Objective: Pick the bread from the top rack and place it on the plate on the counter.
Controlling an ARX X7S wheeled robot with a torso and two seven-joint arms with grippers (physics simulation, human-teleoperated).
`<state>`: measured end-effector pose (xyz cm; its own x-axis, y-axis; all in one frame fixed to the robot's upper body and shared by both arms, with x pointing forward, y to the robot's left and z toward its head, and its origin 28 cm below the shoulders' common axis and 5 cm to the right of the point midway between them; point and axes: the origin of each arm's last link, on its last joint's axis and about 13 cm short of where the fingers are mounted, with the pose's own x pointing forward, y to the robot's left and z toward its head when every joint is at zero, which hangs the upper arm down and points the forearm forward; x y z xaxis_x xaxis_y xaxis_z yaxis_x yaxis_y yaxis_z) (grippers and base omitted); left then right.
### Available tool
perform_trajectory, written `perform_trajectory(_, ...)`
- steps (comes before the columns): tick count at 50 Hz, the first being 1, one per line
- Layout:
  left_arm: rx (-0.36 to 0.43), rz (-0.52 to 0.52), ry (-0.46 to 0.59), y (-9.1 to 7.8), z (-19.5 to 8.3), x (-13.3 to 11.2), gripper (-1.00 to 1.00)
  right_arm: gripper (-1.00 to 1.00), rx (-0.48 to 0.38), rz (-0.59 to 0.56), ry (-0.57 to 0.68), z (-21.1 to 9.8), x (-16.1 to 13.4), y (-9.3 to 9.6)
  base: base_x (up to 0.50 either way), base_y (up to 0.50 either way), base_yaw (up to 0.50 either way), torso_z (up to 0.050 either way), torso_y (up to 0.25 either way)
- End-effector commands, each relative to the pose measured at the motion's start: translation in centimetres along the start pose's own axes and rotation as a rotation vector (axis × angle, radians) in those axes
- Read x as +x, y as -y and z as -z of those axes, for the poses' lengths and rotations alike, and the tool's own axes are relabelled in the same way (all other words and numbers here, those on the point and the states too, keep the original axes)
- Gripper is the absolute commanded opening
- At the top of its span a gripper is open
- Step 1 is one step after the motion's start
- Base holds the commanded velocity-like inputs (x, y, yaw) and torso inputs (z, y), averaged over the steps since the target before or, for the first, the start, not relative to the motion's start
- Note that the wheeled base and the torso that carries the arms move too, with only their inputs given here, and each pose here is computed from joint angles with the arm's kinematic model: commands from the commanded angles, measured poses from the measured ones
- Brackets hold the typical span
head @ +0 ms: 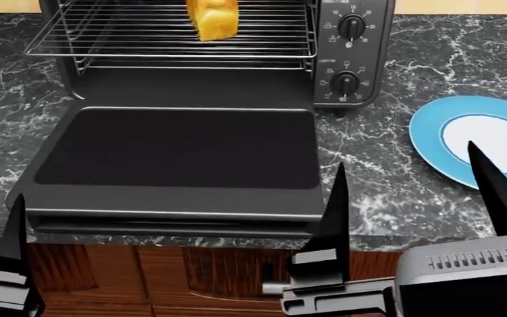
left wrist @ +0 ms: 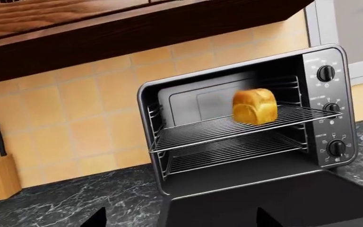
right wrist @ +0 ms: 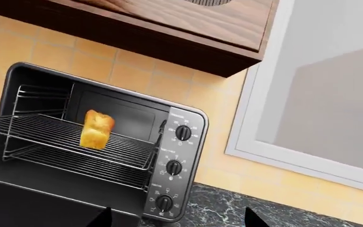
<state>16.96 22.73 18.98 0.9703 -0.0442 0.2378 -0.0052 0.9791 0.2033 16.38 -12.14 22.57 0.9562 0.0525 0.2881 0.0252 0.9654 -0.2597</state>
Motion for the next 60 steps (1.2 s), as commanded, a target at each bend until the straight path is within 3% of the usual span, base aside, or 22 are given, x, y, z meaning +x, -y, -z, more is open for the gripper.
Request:
perform_trajectory(1, 0.005, -0.004, 0.004, -0.2, -0.4, -0.1, 1.0, 1.0, -0.015, 0.006, 0.044, -1.7, -0.4, 0.1, 0.27, 0.0, 0.0, 0.05, 0.02)
perform_trajectory(39, 0.025, 0.02, -0.018, 0.5, 0.0, -0.2, 1.0, 1.0, -0.007, -0.002, 0.037, -1.3, -0.7, 0.3, 0.28, 0.03, 0.0, 0.05, 0.021)
perform_trajectory(44, 0.022, 0.012, -0.032, 0.6, 0.2, -0.3, 1.0, 1.0, 0.016, 0.006, 0.025, -1.1, -0.4, 0.6, 0.04, 0.0, 0.0, 0.0, 0.0)
perform_trajectory(54, 0.019, -0.008, -0.062, 0.6, 0.7, -0.4, 1.0, 1.0, 0.077, -0.114, -0.011, -1.5, 2.0, 0.8, 0.0, 0.0, 0.0, 0.0, 0.0)
perform_trajectory(60, 0.016, -0.016, -0.075, 0.4, 1.0, -0.5, 1.0, 1.0, 0.067, -0.142, 0.009, -2.6, 2.9, 0.9, 0.0, 0.0, 0.0, 0.0, 0.0)
